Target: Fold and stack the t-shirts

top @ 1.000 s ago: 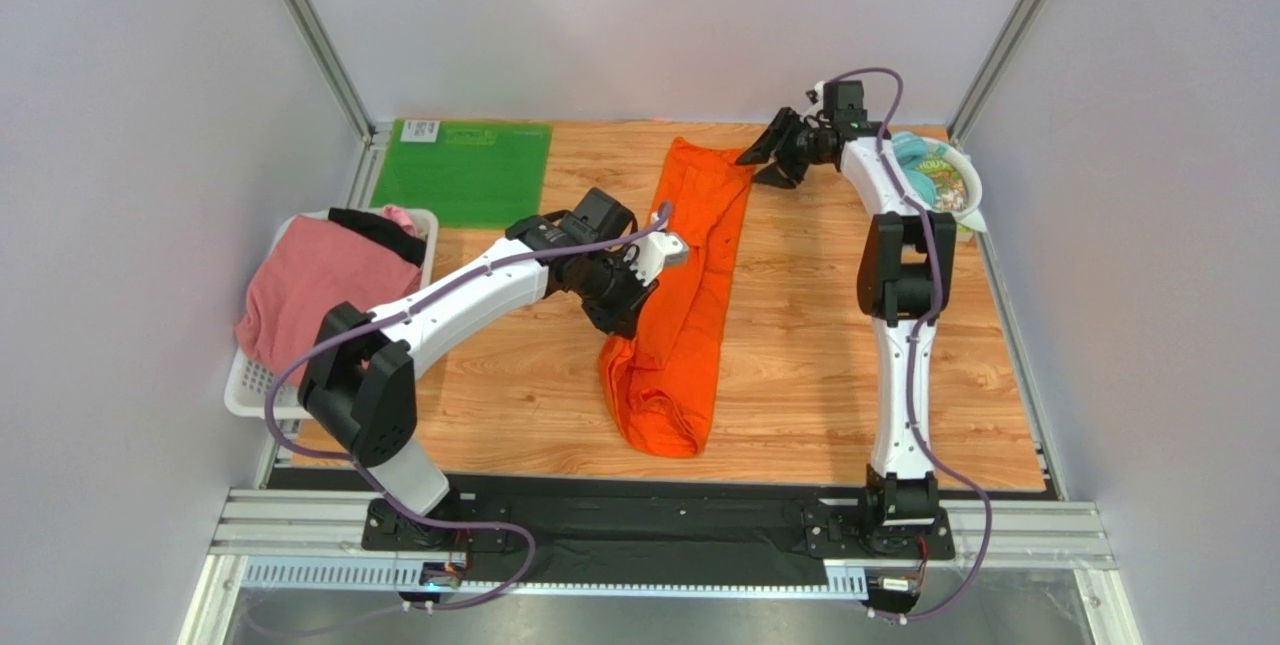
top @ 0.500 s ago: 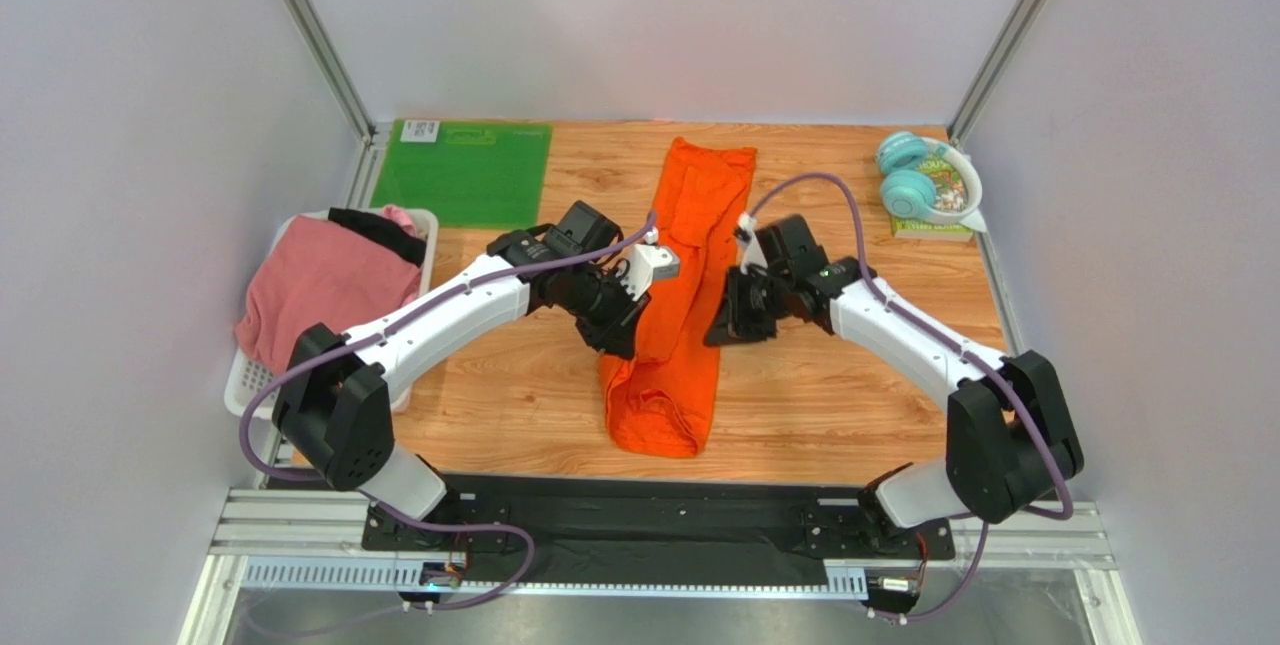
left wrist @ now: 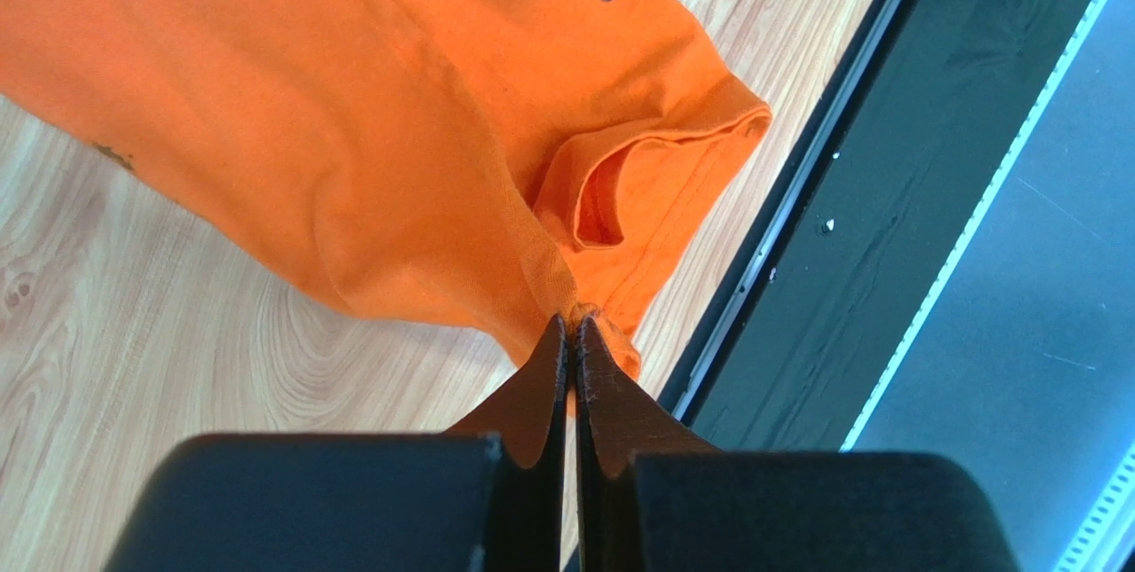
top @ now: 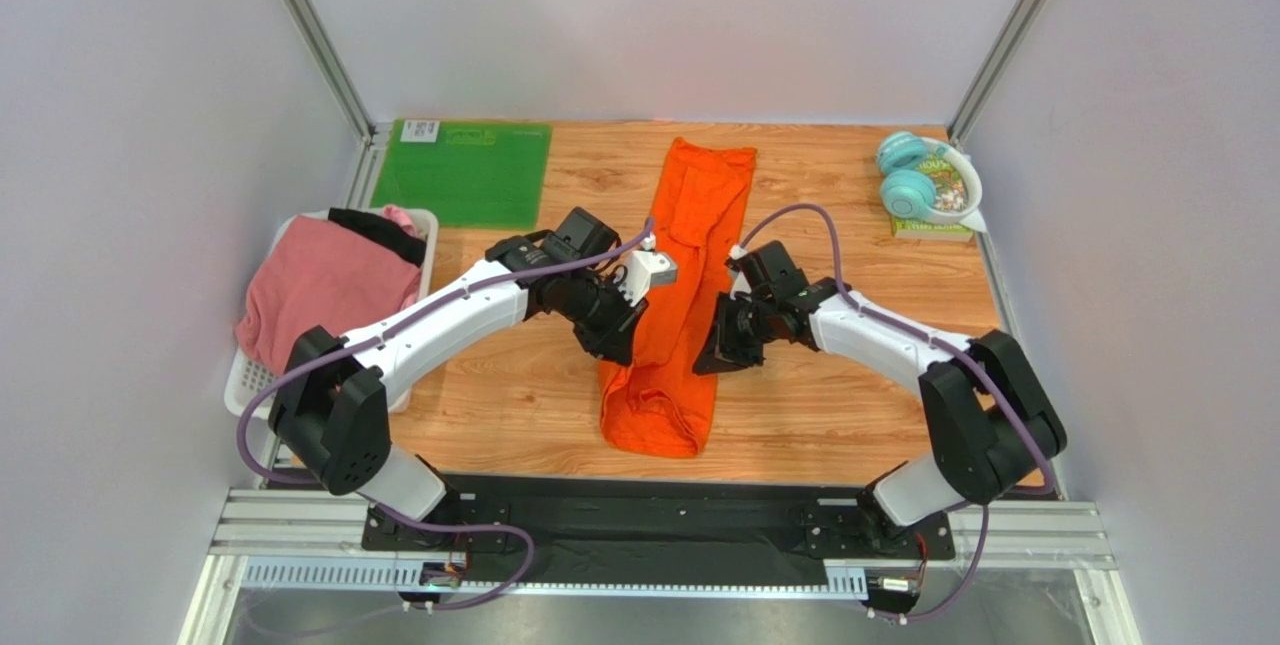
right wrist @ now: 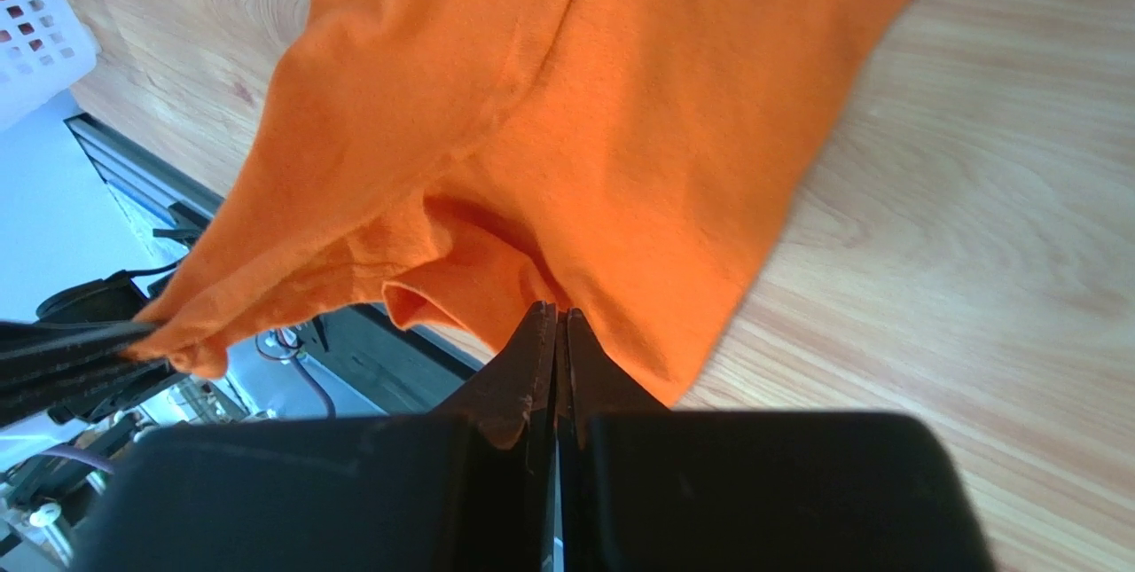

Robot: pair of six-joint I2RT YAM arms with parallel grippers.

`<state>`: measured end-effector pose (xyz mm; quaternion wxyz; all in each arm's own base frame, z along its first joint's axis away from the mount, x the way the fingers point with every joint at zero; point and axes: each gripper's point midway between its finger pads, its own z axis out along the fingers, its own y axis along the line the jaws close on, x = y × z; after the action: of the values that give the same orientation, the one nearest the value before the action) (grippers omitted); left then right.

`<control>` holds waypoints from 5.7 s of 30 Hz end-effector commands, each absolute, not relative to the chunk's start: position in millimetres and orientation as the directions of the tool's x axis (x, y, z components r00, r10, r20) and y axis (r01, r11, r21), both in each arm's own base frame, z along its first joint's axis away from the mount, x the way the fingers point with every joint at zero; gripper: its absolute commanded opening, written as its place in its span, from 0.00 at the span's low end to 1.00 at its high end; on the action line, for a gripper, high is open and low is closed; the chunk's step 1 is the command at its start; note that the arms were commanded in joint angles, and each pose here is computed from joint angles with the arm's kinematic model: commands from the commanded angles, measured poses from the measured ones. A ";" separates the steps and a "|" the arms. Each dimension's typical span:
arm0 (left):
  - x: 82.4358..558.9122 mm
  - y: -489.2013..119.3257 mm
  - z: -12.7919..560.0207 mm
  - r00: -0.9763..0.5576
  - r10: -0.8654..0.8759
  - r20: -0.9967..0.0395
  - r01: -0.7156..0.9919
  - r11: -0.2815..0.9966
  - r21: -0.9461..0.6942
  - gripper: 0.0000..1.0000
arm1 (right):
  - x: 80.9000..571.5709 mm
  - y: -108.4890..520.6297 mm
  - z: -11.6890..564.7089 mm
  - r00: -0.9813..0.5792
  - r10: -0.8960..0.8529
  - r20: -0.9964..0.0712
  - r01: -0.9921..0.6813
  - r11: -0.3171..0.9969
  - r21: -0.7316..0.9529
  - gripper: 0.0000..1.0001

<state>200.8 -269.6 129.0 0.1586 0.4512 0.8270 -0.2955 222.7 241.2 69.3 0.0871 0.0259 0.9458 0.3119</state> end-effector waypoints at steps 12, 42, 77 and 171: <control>202.8 -272.5 137.4 -0.527 0.632 -0.568 0.849 0.414 -0.328 0.00 | 207.4 314.5 65.4 -0.996 0.036 -0.082 -0.032 0.711 0.702 0.00; 206.0 -275.8 149.8 -0.532 0.607 -0.591 0.845 0.424 -0.325 0.00 | 138.3 310.8 59.9 -0.999 -0.035 -0.002 -0.026 0.730 0.683 0.00; 100.1 -327.0 102.8 -0.347 0.848 -0.402 0.882 0.149 -0.447 0.00 | 384.5 195.3 106.4 -0.939 0.308 -0.156 0.153 0.776 0.611 0.00; 98.6 -265.9 14.8 -0.347 0.929 -0.131 0.857 0.258 -0.446 0.91 | 621.7 116.4 -1.3 -0.826 0.552 -0.114 0.284 0.583 0.761 0.00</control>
<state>116.8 -291.6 30.5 -0.0334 0.5512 0.7972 -0.2440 597.1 161.0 28.2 0.1313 0.1986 0.8742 0.4231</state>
